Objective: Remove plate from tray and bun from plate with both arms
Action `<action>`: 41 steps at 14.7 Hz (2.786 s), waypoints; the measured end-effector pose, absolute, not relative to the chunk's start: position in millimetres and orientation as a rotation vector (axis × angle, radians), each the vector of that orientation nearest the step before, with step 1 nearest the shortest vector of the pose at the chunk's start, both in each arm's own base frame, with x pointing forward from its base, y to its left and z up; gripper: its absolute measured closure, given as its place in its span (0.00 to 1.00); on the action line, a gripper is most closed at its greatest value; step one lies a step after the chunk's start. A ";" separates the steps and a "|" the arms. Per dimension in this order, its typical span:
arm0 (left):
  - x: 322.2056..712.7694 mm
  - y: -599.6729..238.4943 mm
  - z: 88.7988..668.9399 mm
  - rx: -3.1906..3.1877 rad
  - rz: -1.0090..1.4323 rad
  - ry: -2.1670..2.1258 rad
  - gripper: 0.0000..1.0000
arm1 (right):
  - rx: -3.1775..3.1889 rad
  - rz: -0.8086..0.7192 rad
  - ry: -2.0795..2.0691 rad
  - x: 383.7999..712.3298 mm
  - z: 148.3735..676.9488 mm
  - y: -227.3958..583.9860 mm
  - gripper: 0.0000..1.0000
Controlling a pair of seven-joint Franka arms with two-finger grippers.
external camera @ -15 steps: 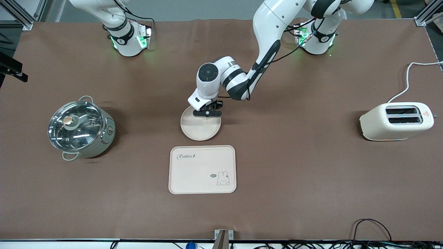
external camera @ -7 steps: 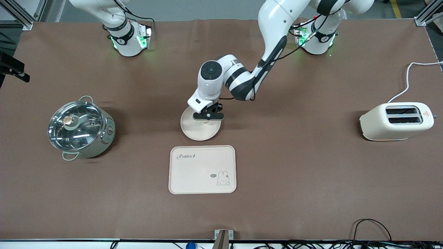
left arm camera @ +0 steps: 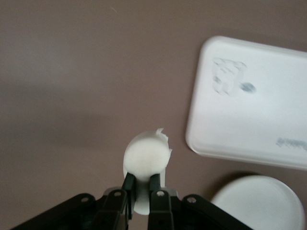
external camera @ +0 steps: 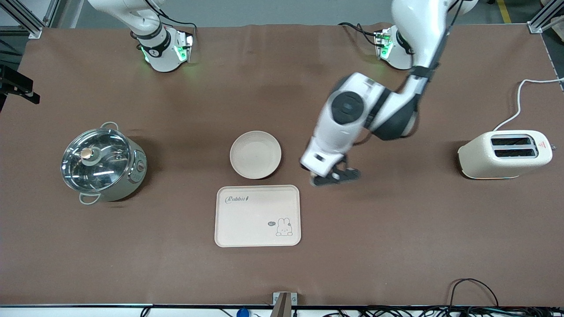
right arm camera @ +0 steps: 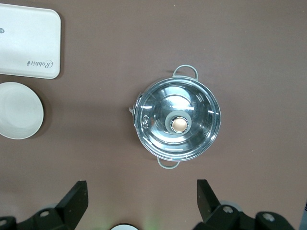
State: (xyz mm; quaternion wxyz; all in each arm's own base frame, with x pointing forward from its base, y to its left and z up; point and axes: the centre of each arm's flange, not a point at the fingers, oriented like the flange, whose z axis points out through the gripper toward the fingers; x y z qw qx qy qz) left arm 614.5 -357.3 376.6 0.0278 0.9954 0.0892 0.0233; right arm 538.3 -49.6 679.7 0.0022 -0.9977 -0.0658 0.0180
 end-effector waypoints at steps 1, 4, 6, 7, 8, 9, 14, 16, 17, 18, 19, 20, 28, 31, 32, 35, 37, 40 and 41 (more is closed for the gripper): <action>631.6 -322.4 369.1 3.086 0.063 0.284 0.84 | -3.130 0.058 -0.207 538.1 679.7 -49.5 0.00; 671.3 -227.0 325.8 3.107 0.009 0.284 0.84 | -3.129 0.064 -0.208 537.8 679.5 -49.1 0.00; 686.0 -196.4 287.7 3.098 0.013 0.305 0.84 | -3.129 0.065 -0.211 537.8 679.4 -48.2 0.00; 689.1 -189.9 269.6 3.095 0.008 0.320 0.84 | -3.128 0.065 -0.213 537.9 679.4 -47.3 0.00; 691.0 -185.8 254.4 3.092 0.006 0.330 0.84 | -3.128 0.064 -0.215 537.9 679.5 -46.5 0.00; 692.3 -183.1 242.0 3.090 0.007 0.337 0.84 | -3.128 0.064 -0.217 537.9 679.6 -45.8 0.00; 689.9 -182.6 206.5 3.097 -0.025 0.335 0.72 | -3.124 0.076 -0.247 537.9 678.9 -35.2 0.00; 689.9 -181.0 201.4 3.148 -0.002 0.278 0.59 | -3.124 0.079 -0.249 537.8 678.7 -34.4 0.00; 690.9 -180.5 202.5 3.170 0.017 0.252 0.49 | -3.124 0.080 -0.249 537.7 678.7 -34.4 0.00; 693.2 -180.9 206.5 3.180 0.037 0.237 0.41 | -3.124 0.081 -0.249 537.7 678.7 -34.4 0.00; 696.1 -181.6 214.1 3.183 0.060 0.229 0.32 | -3.124 0.081 -0.249 537.7 678.6 -34.4 0.00; 698.5 -182.0 225.6 3.184 0.075 0.227 0.21 | -3.124 0.081 -0.249 537.6 678.6 -34.4 0.00; 683.7 -164.1 444.6 3.186 0.246 0.283 0.00 | -3.124 0.081 -0.253 537.6 678.8 -33.2 0.00; 656.3 -149.2 524.3 3.204 0.287 0.207 0.00 | -3.124 0.082 -0.254 537.6 678.8 -32.9 0.00; 645.4 -141.6 547.5 3.215 0.287 0.173 0.00 | -3.125 0.081 -0.253 537.7 678.9 -33.0 0.00; 614.3 -107.7 605.5 3.235 0.271 0.079 0.00 | -3.125 0.081 -0.253 537.7 678.9 -33.1 0.00; 595.0 -83.6 633.4 3.186 0.240 0.023 0.00 | -3.125 0.085 -0.254 537.4 678.7 -32.7 0.00; 569.2 -61.1 651.7 3.150 0.170 -0.025 0.00 | -3.124 0.092 -0.255 536.9 678.3 -32.5 0.00; 561.4 -61.4 654.5 3.153 0.153 -0.029 0.00 | -3.124 0.093 -0.254 536.8 678.3 -32.6 0.00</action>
